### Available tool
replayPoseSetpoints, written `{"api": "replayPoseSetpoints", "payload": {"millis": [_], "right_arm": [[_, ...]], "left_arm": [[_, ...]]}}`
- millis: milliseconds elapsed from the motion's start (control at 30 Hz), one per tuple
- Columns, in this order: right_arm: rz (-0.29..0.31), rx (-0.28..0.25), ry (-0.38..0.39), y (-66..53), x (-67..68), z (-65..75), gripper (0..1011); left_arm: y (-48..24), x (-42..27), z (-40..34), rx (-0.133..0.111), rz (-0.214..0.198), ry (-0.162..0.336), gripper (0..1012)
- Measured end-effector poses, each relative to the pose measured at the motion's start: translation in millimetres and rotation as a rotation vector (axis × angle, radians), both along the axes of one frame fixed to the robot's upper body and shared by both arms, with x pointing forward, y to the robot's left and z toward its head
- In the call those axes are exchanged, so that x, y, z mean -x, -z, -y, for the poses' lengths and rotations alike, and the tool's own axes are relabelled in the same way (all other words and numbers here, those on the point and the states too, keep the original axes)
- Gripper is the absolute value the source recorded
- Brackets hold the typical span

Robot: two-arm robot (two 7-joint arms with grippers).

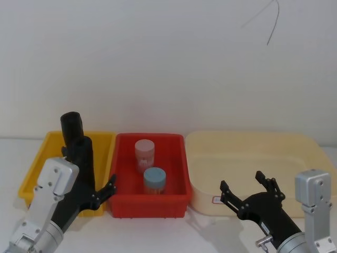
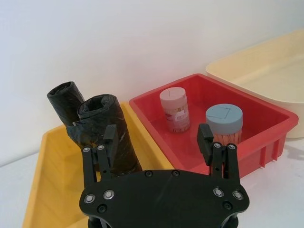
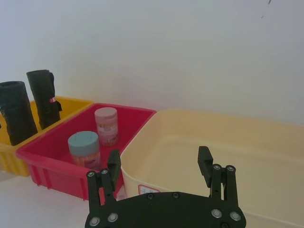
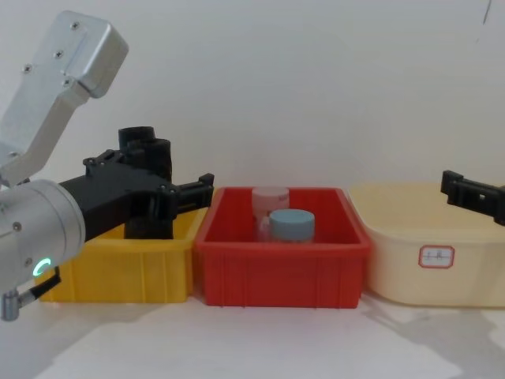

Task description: Pick up the garbage bag with the one hand and transfer it to the other hand.

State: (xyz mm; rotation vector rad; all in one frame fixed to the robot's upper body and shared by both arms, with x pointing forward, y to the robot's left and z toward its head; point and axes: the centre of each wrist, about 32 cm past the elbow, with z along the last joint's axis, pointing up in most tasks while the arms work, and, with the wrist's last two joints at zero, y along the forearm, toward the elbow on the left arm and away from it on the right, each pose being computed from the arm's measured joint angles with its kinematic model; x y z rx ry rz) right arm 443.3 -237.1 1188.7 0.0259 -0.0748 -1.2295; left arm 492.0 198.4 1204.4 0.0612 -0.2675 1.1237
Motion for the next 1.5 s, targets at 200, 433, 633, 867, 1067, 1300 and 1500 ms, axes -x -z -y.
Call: {"api": "replayPoseSetpoints", "payload": {"millis": [200,433,633,867,1067,1300,1500], "right_arm": [[0.000,0.000,0.000,0.0,0.0,0.0,1000],[0.000,0.000,0.000,0.0,0.0,0.0,1000],[0.000,0.000,0.000,0.0,0.0,0.0,1000],[0.000,0.000,0.000,0.0,0.0,0.0,1000],[0.000,0.000,0.000,0.0,0.0,0.0,1000],[0.000,0.000,0.000,0.0,0.0,0.0,1000],[0.000,0.000,0.000,0.0,0.0,0.0,999]], "left_arm": [[0.0,0.0,0.0,0.000,0.000,0.000,1001],[0.0,0.0,0.0,0.000,0.000,0.000,1000],[0.0,0.0,0.0,0.000,0.000,0.000,1000],[0.0,0.0,0.1,0.000,0.000,0.000,1000],[0.0,-0.2,0.3,-0.002,-0.008,-0.001,1000],[0.2,3.4,-1.4,0.004,-0.029,0.001,1001],[0.2,7.3,-5.3,0.013,-0.044,-0.007,1000]]}}
